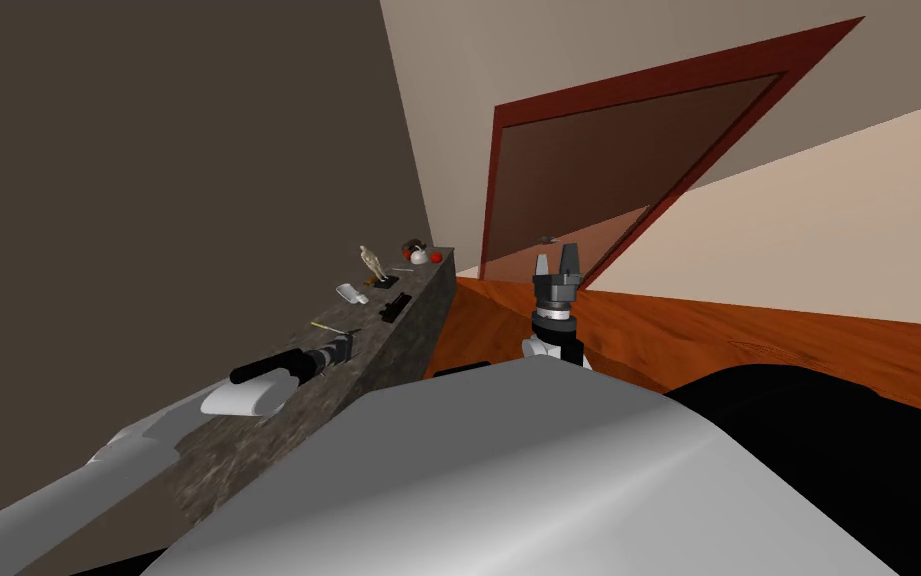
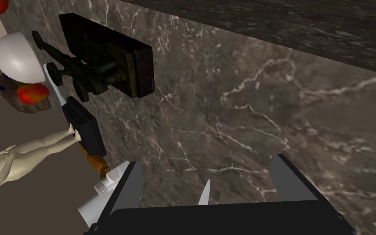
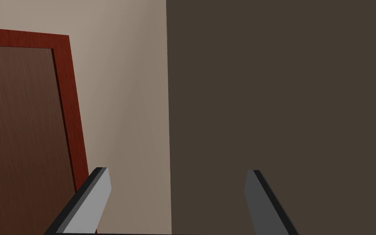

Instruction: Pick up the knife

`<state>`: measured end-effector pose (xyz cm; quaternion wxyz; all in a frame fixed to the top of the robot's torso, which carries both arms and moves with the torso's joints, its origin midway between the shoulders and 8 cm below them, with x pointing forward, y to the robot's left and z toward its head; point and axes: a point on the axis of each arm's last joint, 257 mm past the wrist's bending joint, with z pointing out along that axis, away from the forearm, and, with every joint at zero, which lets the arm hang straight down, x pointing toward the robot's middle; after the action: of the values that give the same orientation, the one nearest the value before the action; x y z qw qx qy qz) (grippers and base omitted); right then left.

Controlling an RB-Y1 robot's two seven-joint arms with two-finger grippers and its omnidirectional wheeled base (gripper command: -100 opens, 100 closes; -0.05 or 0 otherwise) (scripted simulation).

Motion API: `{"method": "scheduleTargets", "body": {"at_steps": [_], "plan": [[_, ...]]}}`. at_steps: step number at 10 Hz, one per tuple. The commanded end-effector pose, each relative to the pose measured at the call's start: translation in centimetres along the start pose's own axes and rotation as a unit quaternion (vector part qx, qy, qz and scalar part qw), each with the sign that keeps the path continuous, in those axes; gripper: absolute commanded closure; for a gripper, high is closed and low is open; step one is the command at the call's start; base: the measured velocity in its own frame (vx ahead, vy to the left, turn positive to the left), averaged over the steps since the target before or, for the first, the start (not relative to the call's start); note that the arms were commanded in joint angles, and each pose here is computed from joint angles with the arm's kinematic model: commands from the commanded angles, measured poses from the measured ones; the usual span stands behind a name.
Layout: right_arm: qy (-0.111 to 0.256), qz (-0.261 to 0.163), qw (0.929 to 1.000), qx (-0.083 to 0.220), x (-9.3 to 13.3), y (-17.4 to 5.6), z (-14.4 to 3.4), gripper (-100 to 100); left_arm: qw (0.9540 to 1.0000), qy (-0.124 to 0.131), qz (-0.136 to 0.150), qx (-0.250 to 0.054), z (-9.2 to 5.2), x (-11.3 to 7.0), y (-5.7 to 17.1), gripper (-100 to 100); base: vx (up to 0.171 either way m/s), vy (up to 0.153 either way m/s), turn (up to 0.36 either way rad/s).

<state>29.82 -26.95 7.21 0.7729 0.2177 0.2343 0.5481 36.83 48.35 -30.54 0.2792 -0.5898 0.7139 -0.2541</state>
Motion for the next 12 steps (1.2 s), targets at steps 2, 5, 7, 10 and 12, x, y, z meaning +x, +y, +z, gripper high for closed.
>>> {"method": "scheduleTargets", "body": {"at_steps": [2, 5, 7, 10, 12], "plan": [[0.0, 0.0, 1.0, 0.0, 0.0, 0.0, 0.0, 0, 0.9992, -0.018, -0.009, -0.035, -0.8, -2.5, 1.5, -100, 0.003, 0.04, -0.268], [0.0, 0.0, 1.0, 0.0, 0.0, 0.0, 0.0, 0, 0.9933, -0.054, -0.027, -0.098, -2.6, -6.9, 4.5, -100, 0.003, 0.087, -0.326], [0.0, 0.0, 1.0, 0.0, 0.0, 0.0, 0.0, 0, 0.9825, -0.089, -0.047, -0.156, -4.9, -10.7, 7.6, -100, 0.014, 0.097, -0.375], [0.0, 0.0, 1.0, 0.0, 0.0, 0.0, 0.0, 0, 0.9757, -0.106, -0.053, -0.184, -6.2, -12.5, 9.2, -100, 0.001, 0.049, -0.102], [0.0, 0.0, 1.0, 0.0, 0.0, 0.0, 0.0, 0, 0.968, -0.119, -0.068, -0.21, -7.4, -13.8, 10.8, -100, -0.003, 0.055, -0.224]]}}
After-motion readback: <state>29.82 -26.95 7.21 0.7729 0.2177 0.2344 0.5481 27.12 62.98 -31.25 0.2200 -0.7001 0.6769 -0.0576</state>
